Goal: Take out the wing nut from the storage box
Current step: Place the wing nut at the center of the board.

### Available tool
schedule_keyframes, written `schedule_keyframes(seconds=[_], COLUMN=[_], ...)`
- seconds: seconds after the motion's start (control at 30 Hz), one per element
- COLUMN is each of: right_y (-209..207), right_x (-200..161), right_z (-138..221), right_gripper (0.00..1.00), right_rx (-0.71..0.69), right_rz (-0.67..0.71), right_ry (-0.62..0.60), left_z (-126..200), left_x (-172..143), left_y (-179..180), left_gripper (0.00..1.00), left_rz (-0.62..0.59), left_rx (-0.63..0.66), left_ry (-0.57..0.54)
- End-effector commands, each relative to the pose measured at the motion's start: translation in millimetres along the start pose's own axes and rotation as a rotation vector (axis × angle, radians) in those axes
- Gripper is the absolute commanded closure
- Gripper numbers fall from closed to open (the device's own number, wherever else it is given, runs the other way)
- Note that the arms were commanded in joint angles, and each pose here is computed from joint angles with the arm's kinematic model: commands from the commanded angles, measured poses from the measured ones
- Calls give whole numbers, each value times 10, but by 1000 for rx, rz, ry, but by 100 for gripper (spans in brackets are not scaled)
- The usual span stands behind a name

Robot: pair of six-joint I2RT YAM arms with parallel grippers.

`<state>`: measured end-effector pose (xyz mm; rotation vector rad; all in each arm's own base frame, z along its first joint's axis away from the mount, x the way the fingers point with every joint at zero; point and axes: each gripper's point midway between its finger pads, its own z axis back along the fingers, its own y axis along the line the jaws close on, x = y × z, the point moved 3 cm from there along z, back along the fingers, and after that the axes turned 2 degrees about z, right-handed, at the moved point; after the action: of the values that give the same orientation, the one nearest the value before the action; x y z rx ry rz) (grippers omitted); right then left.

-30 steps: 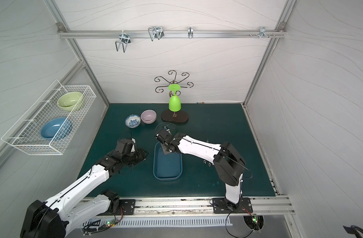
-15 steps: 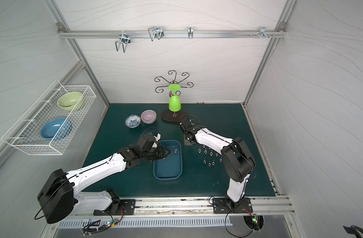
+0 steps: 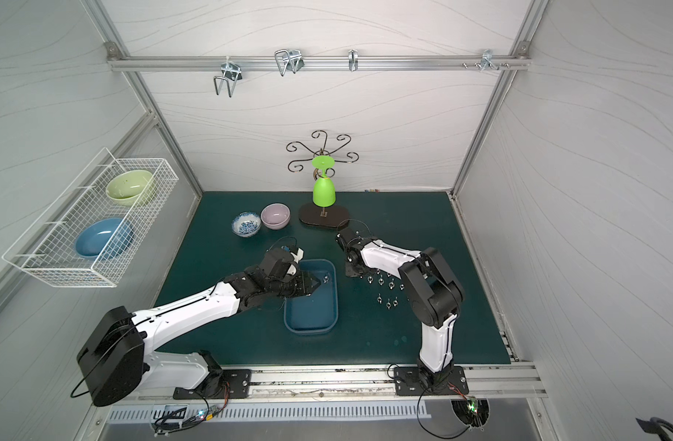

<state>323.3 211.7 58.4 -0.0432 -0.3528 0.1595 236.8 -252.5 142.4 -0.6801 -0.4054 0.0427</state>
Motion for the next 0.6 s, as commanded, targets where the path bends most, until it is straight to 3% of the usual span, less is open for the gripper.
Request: schedule_keyframes(seconds=[0.0,0.1,0.3,0.47,0.57], right_y=[-12,-6,-6,11,54], right_x=[-47,-70,-41,100,169], right_z=[-75,-83,-3,195,369], right_gripper=[100,100,85,73,72], right_rx=[2,6,17,35,23], right_rz=[-14,-7,-6,29,59], right_ry=[23,35,20,-64,-110], left_z=[7,6,10,88,203], left_x=[96,93,77,104,170], left_y=[-156,-139,-124,-127,-163], left_gripper=[49,49,49,49,49], left_rz=[-28,-25,-22,-25,-40], left_rx=[-46,-41,-37,-22,-14], left_ry=[-30,-32,-28,-46,-84])
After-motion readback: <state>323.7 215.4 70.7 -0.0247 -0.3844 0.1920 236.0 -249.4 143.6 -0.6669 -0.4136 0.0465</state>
